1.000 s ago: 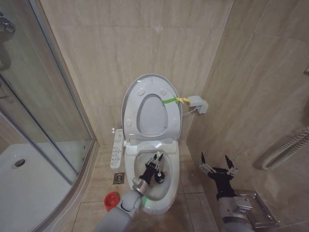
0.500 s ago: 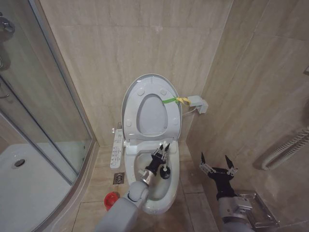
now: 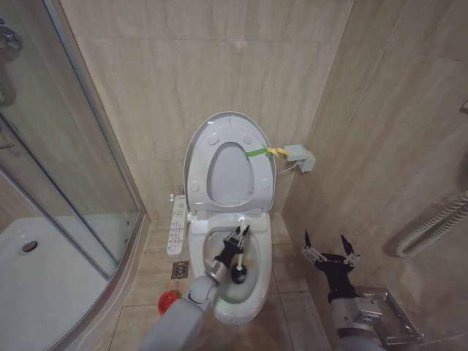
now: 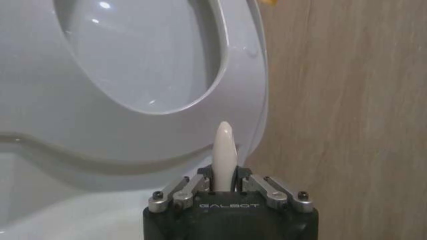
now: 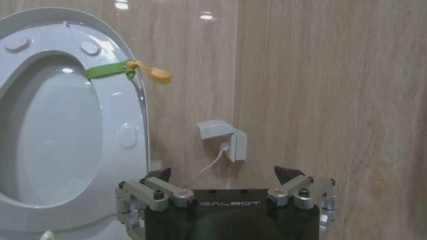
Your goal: Open the toilet lid, clean the toilet bowl with a toilet brush, close the toilet lid, and flush.
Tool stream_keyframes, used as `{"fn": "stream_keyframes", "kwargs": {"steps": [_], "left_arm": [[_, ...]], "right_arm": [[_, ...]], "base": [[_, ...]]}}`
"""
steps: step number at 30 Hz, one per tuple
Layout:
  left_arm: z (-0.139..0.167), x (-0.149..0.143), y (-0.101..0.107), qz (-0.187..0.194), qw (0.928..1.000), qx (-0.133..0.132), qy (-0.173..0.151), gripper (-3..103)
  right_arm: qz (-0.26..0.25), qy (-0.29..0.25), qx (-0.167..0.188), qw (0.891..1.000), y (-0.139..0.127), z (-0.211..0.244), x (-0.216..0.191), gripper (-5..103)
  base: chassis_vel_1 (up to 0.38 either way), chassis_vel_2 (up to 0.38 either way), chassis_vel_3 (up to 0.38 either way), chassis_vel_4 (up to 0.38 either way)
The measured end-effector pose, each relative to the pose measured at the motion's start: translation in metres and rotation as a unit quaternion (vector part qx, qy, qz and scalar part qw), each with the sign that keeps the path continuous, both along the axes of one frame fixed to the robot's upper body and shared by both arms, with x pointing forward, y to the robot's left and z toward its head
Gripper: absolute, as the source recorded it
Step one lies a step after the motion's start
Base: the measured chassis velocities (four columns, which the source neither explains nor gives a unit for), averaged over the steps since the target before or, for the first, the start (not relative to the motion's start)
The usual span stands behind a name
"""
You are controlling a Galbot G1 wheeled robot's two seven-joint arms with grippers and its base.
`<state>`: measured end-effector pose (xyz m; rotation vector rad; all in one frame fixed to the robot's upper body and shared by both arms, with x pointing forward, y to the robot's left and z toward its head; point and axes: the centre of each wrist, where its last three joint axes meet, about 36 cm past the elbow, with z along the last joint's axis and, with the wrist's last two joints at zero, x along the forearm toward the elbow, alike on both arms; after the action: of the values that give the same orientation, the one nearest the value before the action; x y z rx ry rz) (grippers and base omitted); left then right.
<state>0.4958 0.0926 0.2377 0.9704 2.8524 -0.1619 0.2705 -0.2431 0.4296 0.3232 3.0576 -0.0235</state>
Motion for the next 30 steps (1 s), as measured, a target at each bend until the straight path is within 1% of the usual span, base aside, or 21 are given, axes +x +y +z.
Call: {"fn": "stream_keyframes", "kwargs": {"steps": [4,8,9,13,17,20,21,25,26,29,30], "left_arm": [[0.008,0.008,-0.002,0.006,0.9999,-0.005,-0.009,22],[0.029,0.014,-0.021,-0.003,0.9987,-0.034,-0.037,22],[0.029,0.014,-0.021,-0.003,0.9987,-0.034,-0.037,22],[0.036,0.011,-0.035,-0.016,0.9975,-0.047,-0.050,22],[0.035,0.010,-0.039,-0.020,0.9973,-0.050,-0.051,22],[0.024,0.010,-0.033,-0.021,0.9983,-0.038,-0.039,22],[0.024,0.010,-0.033,-0.021,0.9983,-0.038,-0.039,22],[0.007,0.013,-0.008,-0.006,0.9996,-0.015,-0.021,22],[0.007,0.013,-0.008,-0.006,0.9996,-0.015,-0.021,22],[0.003,0.021,0.014,0.008,0.9998,0.000,-0.021,22],[0.003,0.021,0.014,0.008,0.9998,0.000,-0.021,22]], "right_arm": [[0.000,0.000,0.000,1.000,0.000,0.000,0.000,100],[0.000,0.000,0.000,1.000,0.000,0.000,0.000,100],[0.000,0.000,0.000,1.000,0.000,0.000,0.000,100],[0.000,0.000,0.000,1.000,0.000,0.000,0.000,100],[0.000,0.000,0.000,1.000,0.000,0.000,0.000,100],[0.000,0.000,0.000,1.000,0.000,0.000,0.000,100],[0.000,0.000,0.000,1.000,0.000,0.000,0.000,100],[0.000,0.000,0.000,1.000,0.000,0.000,0.000,100],[0.000,0.000,0.000,1.000,0.000,0.000,0.000,100],[0.000,0.000,0.000,1.000,0.000,0.000,0.000,100],[0.000,0.000,0.000,1.000,0.000,0.000,0.000,100]], "base": [[0.000,0.000,0.000,0.000],[0.000,0.000,0.000,0.000],[0.000,0.000,0.000,0.000],[0.000,0.000,0.000,0.000],[0.000,0.000,0.000,0.000],[0.000,0.000,0.000,0.000],[0.000,0.000,0.000,0.000],[0.000,0.000,0.000,0.000],[0.000,0.000,0.000,0.000],[0.000,0.000,0.000,0.000],[0.000,0.000,0.000,0.000]]}}
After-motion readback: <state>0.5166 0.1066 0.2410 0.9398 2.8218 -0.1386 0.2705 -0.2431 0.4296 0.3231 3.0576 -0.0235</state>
